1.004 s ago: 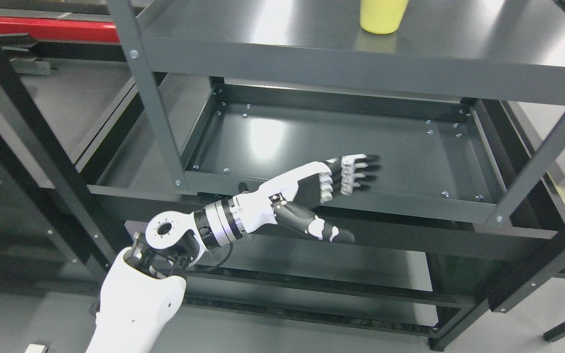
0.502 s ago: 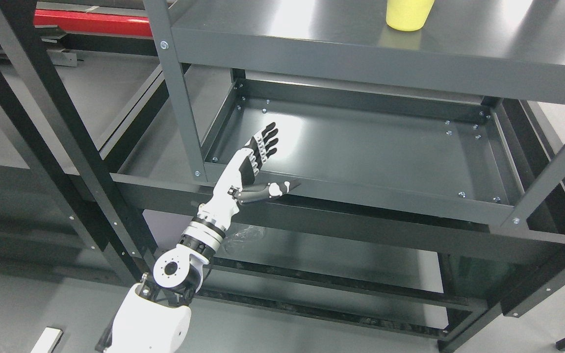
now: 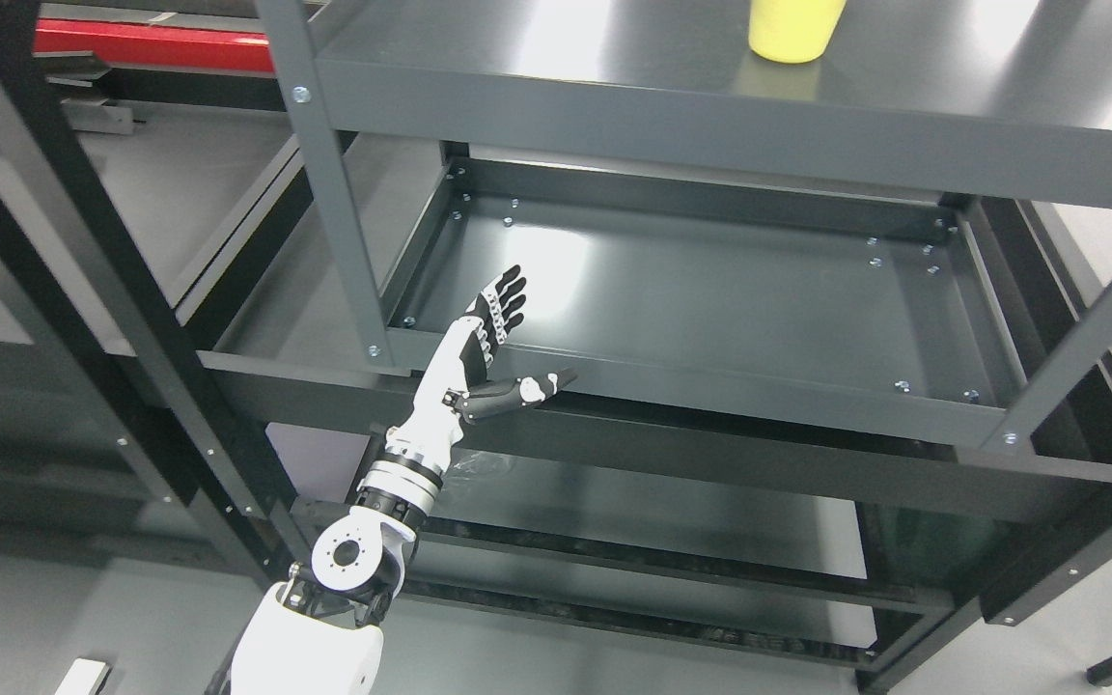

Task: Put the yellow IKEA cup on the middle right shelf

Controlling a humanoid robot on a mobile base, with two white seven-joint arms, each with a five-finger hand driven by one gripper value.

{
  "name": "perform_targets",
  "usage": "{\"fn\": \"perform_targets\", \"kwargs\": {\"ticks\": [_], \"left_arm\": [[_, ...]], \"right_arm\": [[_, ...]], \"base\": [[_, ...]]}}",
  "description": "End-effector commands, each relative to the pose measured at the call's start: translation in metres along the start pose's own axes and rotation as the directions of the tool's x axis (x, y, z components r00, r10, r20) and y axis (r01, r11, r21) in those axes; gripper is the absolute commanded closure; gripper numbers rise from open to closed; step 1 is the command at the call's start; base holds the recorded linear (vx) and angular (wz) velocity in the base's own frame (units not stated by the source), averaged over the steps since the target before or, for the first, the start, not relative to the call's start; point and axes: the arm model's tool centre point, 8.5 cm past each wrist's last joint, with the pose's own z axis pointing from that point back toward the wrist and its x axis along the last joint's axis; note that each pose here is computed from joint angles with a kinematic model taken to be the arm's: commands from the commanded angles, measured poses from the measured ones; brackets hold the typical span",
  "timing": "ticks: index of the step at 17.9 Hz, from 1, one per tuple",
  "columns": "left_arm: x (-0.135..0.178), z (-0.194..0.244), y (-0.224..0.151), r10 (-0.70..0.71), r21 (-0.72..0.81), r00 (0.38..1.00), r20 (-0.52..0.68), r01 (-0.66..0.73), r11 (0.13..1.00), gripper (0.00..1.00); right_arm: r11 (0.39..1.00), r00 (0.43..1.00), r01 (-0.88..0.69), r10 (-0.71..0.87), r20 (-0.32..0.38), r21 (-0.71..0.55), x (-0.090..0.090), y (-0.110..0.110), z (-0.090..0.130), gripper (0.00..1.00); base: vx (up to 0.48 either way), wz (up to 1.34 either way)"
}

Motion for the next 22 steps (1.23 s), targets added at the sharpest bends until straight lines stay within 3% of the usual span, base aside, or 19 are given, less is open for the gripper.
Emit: {"fn": "perform_targets", "kwargs": {"ticks": [1, 6, 22], "left_arm": [[0.023, 0.007, 0.006, -0.005, 0.020, 0.999, 0.039, 0.004, 1.000, 0.01], [0.013, 0.047, -0.001, 0.028, 0.036, 1.000, 0.005, -0.028, 0.999, 0.01], [0.037, 0.053, -0.004, 0.026, 0.027, 0.997, 0.070, -0.028, 0.999, 0.01]], "right_arm": [[1.000, 1.000, 0.003, -0.003, -0.015, -0.012, -0.009, -0.010, -0.001, 0.01], [1.000, 1.000, 0.003, -0.003, -0.015, -0.012, -0.009, -0.010, -0.001, 0.01], [1.000, 1.000, 0.003, -0.003, -0.015, -0.012, -0.009, -0.010, -0.001, 0.01]], "base": [[0.037, -0.13], [0.035, -0.11], [0.003, 0.00]]}}
